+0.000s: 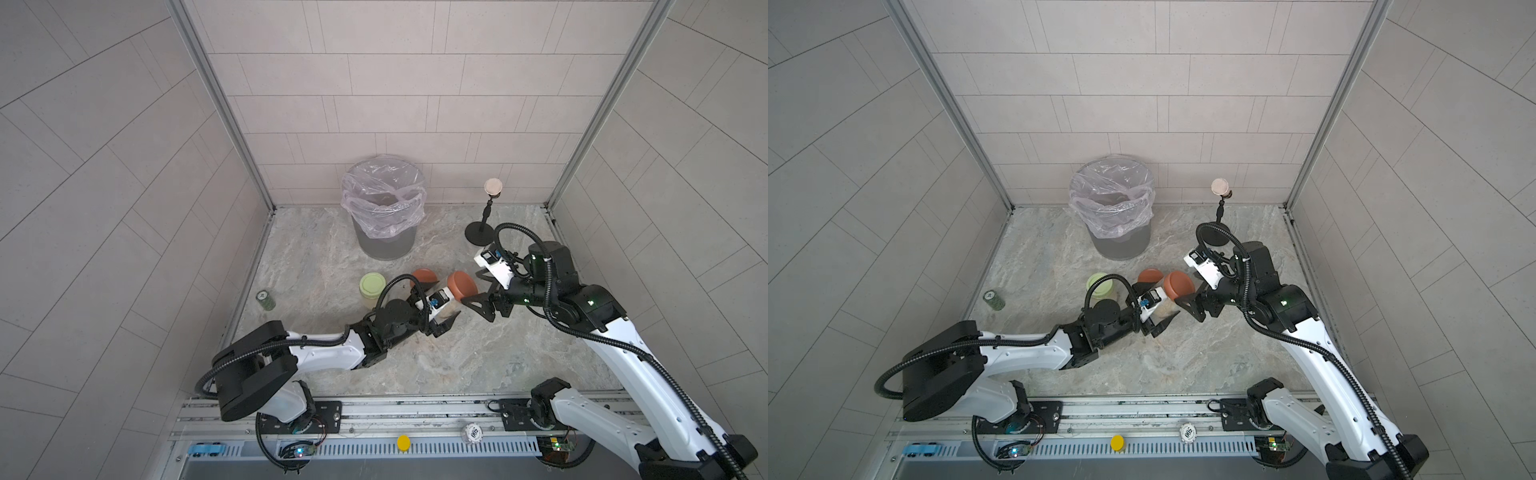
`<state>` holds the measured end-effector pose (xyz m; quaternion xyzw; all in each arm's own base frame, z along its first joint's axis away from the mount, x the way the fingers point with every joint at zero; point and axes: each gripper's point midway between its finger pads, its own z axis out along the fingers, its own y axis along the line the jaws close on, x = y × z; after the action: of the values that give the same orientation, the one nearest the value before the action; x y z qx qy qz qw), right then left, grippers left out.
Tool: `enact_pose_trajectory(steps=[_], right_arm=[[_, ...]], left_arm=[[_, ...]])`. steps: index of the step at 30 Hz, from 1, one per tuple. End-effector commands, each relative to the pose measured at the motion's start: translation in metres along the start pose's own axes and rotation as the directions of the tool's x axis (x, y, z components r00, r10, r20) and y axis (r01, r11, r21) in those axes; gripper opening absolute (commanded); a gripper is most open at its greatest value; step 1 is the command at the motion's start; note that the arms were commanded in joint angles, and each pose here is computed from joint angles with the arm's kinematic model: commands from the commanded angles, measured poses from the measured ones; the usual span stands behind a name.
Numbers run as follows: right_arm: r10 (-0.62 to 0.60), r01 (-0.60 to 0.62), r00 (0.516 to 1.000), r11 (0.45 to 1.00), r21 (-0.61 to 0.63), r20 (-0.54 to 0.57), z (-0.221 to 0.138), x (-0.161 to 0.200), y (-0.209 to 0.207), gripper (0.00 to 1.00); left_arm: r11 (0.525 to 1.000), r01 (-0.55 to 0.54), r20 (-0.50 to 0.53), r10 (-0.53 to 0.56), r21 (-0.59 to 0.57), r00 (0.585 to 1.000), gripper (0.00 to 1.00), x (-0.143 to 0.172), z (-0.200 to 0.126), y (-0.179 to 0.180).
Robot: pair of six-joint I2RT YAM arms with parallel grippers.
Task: Empty moldy rice from jars
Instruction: Unscrew the lid from the jar.
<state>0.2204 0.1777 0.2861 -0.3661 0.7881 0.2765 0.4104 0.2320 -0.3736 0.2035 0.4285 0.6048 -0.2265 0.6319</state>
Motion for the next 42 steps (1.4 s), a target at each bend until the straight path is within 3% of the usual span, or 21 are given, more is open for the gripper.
enact_pose_trajectory(steps=[1, 6, 9, 12, 15, 16, 20, 37, 42], right_arm=[[0.027, -0.025, 0.999, 0.999, -0.038, 0.036, -0.006, -0.002, 0.011, 0.95], [0.220, -0.221, 0.971, 0.975, 0.007, 0.090, -0.018, -0.019, 0.005, 0.97], [0.439, -0.448, 0.888, 0.893, 0.046, 0.138, -0.025, -0.036, -0.008, 1.00], [0.660, -0.671, 0.741, 0.736, 0.087, 0.127, -0.025, -0.035, -0.019, 0.98], [0.842, -0.849, 0.524, 0.506, 0.149, 0.129, -0.024, -0.019, -0.026, 0.94], [0.860, -0.870, 0.491, 0.474, 0.136, 0.140, -0.024, -0.020, -0.023, 0.94], [0.854, -0.871, 0.487, 0.462, 0.165, 0.181, -0.025, -0.028, -0.019, 0.95], [0.851, -0.828, 0.522, 0.491, 0.271, 0.054, 0.013, 0.009, -0.021, 0.99], [0.859, -0.832, 0.511, 0.488, 0.264, 0.021, 0.021, 0.016, -0.018, 0.99]], left_arm=[[0.997, -0.016, 0.160, 0.027, -0.073, 0.987, 0.00, -0.043, -0.008, 0.015], [0.992, -0.030, 0.159, 0.050, -0.125, 0.986, 0.00, -0.040, -0.009, 0.022], [0.984, -0.060, 0.138, 0.083, -0.166, 0.987, 0.00, -0.035, -0.008, 0.025], [0.976, -0.103, 0.110, 0.125, -0.191, 0.986, 0.00, -0.031, -0.005, 0.025], [0.969, -0.141, 0.091, 0.162, -0.203, 0.983, 0.00, -0.028, -0.001, 0.022], [0.967, -0.154, 0.084, 0.174, -0.205, 0.981, 0.00, -0.027, 0.001, 0.021], [0.964, -0.167, 0.080, 0.186, -0.205, 0.979, 0.00, -0.024, 0.005, 0.018], [0.961, -0.184, 0.082, 0.204, -0.205, 0.975, 0.00, -0.024, 0.006, 0.013], [0.959, -0.187, 0.080, 0.207, -0.211, 0.975, 0.00, -0.025, 0.004, 0.014]])
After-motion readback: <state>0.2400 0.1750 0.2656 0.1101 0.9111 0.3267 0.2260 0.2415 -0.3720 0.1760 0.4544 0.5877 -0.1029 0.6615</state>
